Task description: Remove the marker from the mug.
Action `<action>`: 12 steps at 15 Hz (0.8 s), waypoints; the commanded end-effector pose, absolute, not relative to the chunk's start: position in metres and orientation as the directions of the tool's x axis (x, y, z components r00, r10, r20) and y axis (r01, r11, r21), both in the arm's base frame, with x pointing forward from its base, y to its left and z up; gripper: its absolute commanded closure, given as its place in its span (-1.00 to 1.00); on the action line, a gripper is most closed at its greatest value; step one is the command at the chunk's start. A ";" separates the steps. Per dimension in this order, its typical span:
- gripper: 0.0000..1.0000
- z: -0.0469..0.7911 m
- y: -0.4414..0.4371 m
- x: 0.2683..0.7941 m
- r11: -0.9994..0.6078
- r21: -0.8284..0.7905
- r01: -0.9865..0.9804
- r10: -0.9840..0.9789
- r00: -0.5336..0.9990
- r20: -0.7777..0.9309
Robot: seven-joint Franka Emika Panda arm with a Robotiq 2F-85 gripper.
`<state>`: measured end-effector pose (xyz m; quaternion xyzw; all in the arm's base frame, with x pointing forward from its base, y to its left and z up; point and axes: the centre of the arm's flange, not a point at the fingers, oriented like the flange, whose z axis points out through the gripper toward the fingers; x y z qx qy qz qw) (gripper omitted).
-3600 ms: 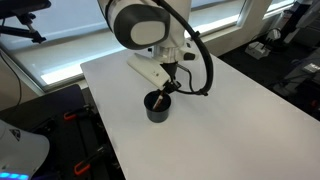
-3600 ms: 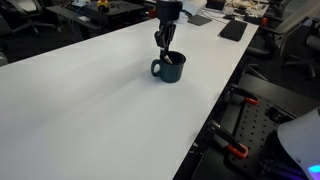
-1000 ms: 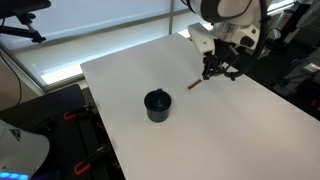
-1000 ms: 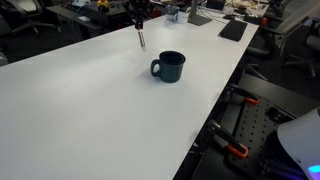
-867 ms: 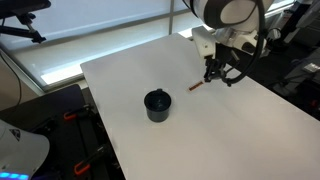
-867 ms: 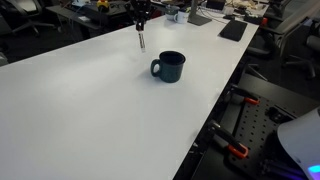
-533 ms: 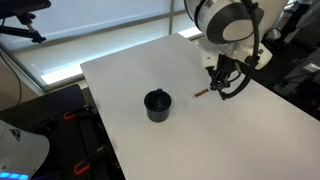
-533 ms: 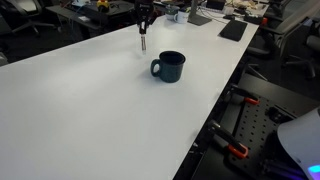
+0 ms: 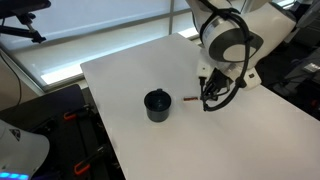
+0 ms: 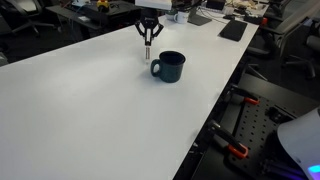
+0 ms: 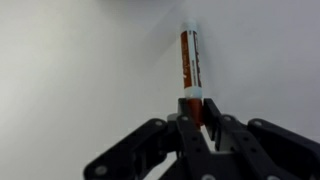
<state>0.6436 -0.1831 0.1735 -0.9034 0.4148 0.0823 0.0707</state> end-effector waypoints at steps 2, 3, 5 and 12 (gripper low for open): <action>0.91 0.164 -0.190 0.654 -0.592 -0.049 -0.805 -0.760 0.577 -0.298; 0.91 0.162 -0.191 0.654 -0.589 -0.048 -0.806 -0.759 0.573 -0.307; 0.12 0.159 -0.192 0.655 -0.589 -0.036 -0.807 -0.763 0.571 -0.305; -0.78 0.151 -0.190 0.659 -0.605 -0.018 -0.796 -0.756 0.581 -0.301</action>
